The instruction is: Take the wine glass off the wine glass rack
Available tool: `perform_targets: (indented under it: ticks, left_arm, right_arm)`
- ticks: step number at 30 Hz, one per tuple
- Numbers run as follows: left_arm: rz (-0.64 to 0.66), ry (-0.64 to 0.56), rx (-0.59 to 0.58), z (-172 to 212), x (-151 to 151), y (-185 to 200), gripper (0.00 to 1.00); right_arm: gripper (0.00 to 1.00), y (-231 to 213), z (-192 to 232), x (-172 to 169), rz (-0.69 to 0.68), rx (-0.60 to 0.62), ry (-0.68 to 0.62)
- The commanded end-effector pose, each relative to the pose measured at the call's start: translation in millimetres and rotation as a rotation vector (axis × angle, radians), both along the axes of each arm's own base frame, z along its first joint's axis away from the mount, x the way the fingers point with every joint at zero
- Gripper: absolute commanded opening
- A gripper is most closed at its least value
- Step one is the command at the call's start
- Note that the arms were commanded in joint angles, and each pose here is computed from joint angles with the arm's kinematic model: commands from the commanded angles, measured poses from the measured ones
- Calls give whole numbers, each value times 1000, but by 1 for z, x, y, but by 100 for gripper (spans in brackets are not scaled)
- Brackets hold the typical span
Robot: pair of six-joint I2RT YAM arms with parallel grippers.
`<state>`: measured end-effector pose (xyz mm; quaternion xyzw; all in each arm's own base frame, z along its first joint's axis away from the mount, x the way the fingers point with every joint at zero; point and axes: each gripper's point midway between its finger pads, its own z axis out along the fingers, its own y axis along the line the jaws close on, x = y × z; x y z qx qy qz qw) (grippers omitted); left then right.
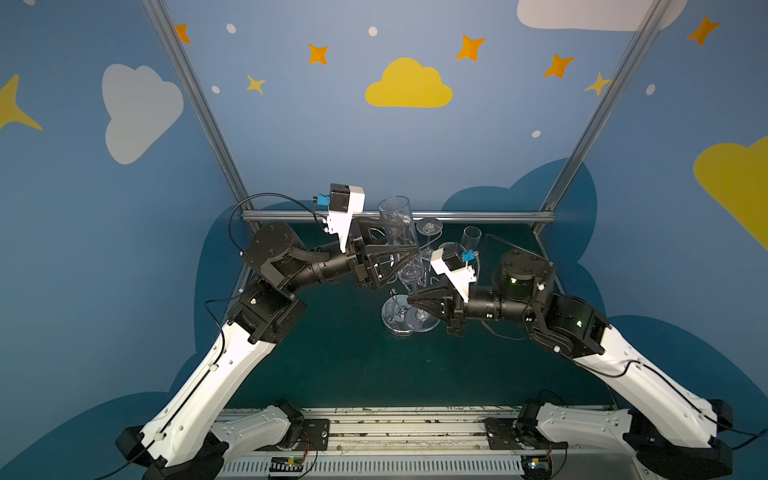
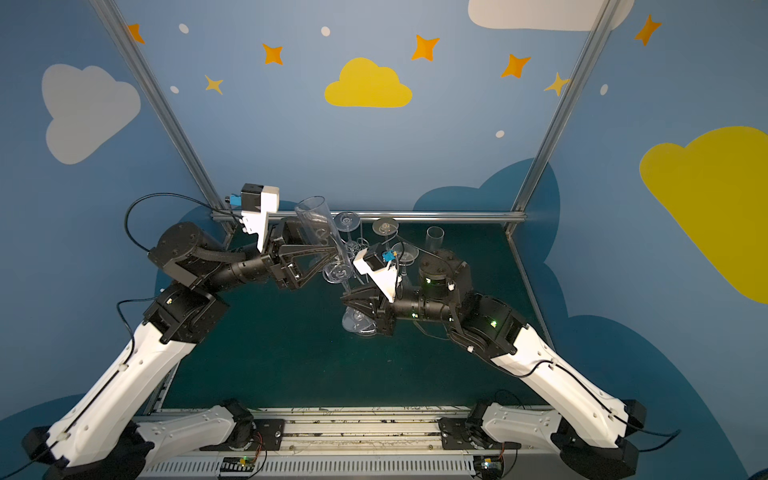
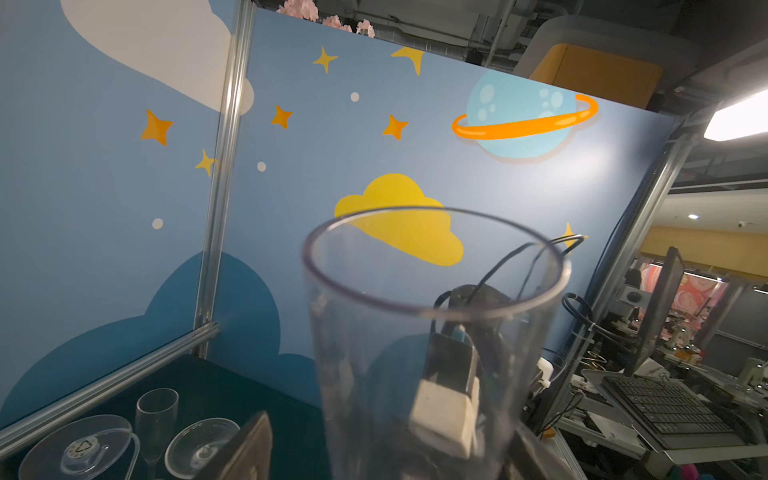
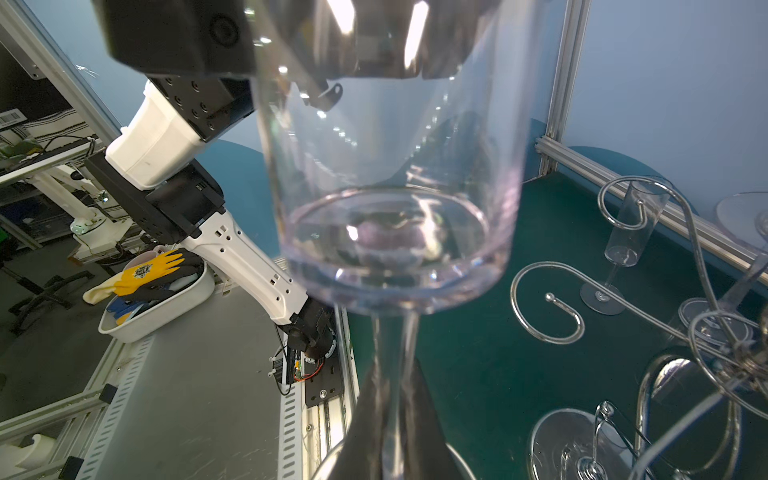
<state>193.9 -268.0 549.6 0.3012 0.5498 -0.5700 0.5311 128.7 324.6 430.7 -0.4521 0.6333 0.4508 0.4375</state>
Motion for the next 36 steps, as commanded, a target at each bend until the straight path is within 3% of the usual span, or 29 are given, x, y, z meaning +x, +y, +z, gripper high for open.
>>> perform_targets:
  ticks: [1,10,15,23,27,36]
  left_arm:
    - [-41,-29,-33,13,-10,2,76]
    - [-36,-33,-33,10,-8,1,58]
    - [-22,-38,-32,8,-7,2,41]
    - [-17,-36,-36,8,-8,4,34]
    - [18,-31,-22,1,-7,9,33]
    - [267,-86,53,-23,-13,51,34]
  right_arm:
    - [0,6,7,2,-2,35,-32]
    - [0,13,-1,4,-4,22,-12]
    - [0,14,-2,4,-2,24,-5]
    - [2,16,-1,3,-4,29,-5]
    - [86,10,2,8,-48,30,-30]
    - [90,-37,36,15,-215,93,-199]
